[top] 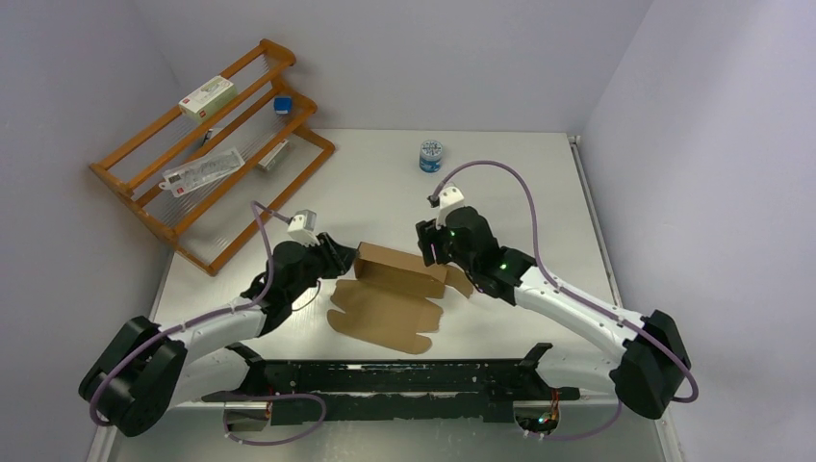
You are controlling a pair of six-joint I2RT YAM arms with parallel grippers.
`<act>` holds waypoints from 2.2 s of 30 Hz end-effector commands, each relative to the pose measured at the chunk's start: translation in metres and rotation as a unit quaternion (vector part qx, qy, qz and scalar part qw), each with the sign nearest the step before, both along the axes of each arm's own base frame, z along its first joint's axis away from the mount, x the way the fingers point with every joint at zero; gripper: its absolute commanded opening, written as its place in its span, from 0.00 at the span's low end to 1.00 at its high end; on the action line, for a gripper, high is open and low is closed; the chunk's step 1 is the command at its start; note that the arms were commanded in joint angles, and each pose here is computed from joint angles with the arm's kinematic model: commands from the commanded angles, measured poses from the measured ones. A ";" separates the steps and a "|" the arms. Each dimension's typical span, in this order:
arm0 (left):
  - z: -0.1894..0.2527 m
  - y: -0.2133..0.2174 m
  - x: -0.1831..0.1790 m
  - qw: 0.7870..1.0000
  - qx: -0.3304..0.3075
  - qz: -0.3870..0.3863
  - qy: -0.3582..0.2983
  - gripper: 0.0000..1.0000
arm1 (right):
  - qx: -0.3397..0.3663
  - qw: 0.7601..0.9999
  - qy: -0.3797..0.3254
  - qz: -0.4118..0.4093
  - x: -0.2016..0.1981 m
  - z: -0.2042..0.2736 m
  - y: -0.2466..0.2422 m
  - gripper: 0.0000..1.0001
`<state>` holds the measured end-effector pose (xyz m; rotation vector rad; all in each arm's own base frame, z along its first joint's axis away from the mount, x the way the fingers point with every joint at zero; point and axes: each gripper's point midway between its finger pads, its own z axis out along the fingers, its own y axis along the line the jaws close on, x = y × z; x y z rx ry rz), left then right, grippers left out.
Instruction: Fold the paper box
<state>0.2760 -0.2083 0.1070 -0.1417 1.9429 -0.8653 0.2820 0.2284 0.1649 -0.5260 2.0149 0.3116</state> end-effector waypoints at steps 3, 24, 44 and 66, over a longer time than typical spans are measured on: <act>0.000 0.003 -0.007 1.000 -0.007 -0.001 0.011 0.40 | 0.044 0.997 0.057 -0.024 -0.025 -0.003 -0.009 0.64; 0.000 -0.017 0.005 0.997 0.047 -0.058 0.021 0.64 | 0.172 0.971 0.145 -0.075 -0.042 -0.044 0.009 0.69; 0.005 -0.001 -0.009 0.999 0.022 -0.025 0.020 0.62 | 0.211 0.971 0.105 -0.028 0.010 -0.036 0.058 0.60; -0.004 0.046 -0.003 0.993 0.091 0.076 0.021 0.64 | 0.235 0.968 0.084 -0.015 0.042 -0.014 0.025 0.68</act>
